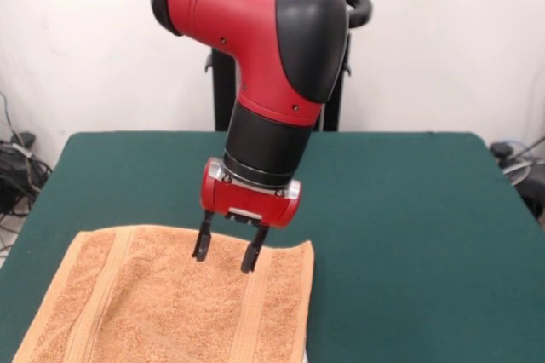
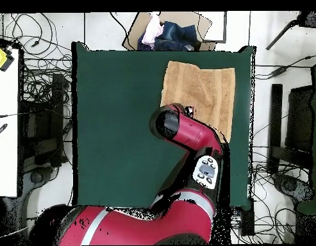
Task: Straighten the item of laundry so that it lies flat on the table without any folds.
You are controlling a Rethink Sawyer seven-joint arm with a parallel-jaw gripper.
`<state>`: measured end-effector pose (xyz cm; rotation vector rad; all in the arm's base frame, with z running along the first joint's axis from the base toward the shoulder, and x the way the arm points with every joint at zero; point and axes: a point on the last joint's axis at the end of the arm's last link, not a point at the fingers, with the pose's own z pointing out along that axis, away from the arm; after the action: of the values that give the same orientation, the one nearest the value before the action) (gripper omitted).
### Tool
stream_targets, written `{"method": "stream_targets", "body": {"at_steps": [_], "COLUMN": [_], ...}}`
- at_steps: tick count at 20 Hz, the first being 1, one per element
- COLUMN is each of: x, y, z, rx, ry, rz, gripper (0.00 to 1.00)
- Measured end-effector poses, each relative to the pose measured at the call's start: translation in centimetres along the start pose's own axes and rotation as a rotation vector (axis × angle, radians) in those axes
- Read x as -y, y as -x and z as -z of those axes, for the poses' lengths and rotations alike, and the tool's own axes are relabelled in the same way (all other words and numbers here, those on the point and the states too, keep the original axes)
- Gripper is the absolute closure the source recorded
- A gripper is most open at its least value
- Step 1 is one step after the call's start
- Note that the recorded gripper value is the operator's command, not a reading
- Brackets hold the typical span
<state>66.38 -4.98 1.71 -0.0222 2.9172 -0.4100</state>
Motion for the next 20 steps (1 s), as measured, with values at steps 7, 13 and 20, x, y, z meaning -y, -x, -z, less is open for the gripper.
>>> {"method": "stream_targets", "body": {"at_steps": [7,13,20], "x": [-1.7,-4.0,-6.6], "y": [-1.0,-1.8,-2.5], "z": [-1.9,-3.6,-4.7], "rx": [-0.02,-0.027,-0.026], "ry": [0.029,0.071,0.107], "rz": [0.005,0.006,0.014], "gripper": [0.0,0.0,0.0]}}
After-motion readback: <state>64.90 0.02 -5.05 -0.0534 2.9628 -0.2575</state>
